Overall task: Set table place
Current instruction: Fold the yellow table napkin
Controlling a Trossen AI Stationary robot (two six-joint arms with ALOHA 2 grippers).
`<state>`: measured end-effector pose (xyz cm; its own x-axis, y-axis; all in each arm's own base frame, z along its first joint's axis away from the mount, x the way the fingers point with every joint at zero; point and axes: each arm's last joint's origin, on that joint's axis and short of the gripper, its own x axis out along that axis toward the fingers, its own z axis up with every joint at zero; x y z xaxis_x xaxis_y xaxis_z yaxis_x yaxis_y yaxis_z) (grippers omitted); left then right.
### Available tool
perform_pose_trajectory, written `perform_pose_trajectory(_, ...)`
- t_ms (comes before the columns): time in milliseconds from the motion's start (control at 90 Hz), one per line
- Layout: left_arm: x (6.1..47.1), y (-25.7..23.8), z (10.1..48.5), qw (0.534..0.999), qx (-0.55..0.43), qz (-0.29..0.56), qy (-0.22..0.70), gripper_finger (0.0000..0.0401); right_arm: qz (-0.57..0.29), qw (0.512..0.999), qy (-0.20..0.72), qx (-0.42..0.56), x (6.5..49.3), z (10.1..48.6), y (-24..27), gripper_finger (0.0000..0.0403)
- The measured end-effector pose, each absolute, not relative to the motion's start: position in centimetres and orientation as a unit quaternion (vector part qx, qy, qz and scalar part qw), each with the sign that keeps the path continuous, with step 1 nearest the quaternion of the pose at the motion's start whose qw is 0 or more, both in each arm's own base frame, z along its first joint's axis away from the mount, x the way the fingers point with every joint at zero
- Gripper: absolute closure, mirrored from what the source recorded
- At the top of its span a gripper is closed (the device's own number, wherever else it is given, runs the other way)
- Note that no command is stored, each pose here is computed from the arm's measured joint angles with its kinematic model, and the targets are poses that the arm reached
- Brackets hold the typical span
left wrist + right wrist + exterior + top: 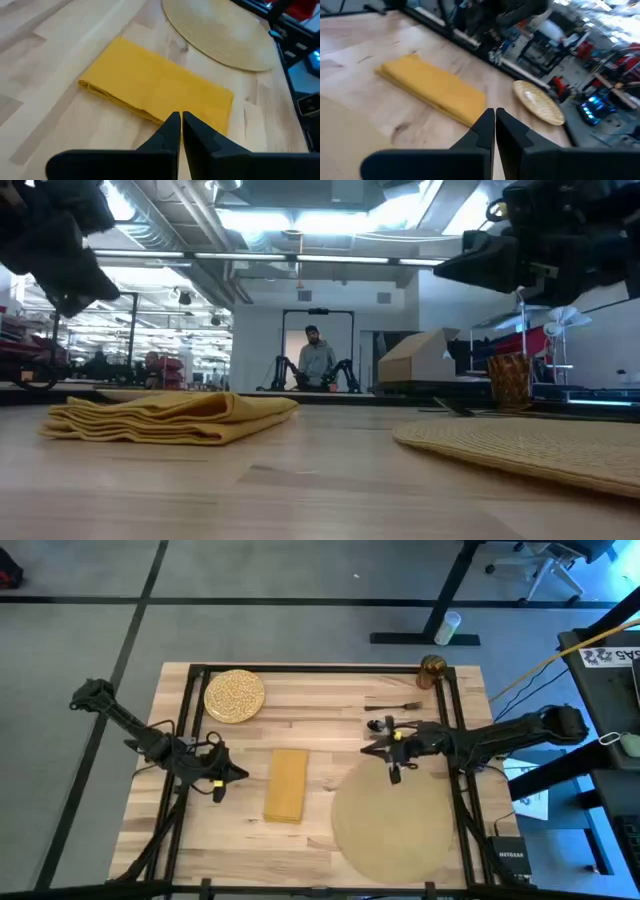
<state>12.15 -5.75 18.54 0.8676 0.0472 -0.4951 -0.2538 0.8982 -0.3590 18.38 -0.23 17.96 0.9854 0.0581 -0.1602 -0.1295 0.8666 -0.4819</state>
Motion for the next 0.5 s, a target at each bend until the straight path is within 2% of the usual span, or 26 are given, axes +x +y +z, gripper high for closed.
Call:
perform_pose_trajectory(244,13.3,-4.7,18.3,0.935,-0.228,0.087,0.258,0.0401,0.031,0.969,0.034,-0.243,17.4,18.9,-0.6,0.0402)
perform_pose_trajectory(500,16.1,-4.0,17.7,0.935,-0.221,0.064,0.269,0.0401,0.029,0.976,0.062,-0.206,17.3,18.5,-0.6,0.0402)
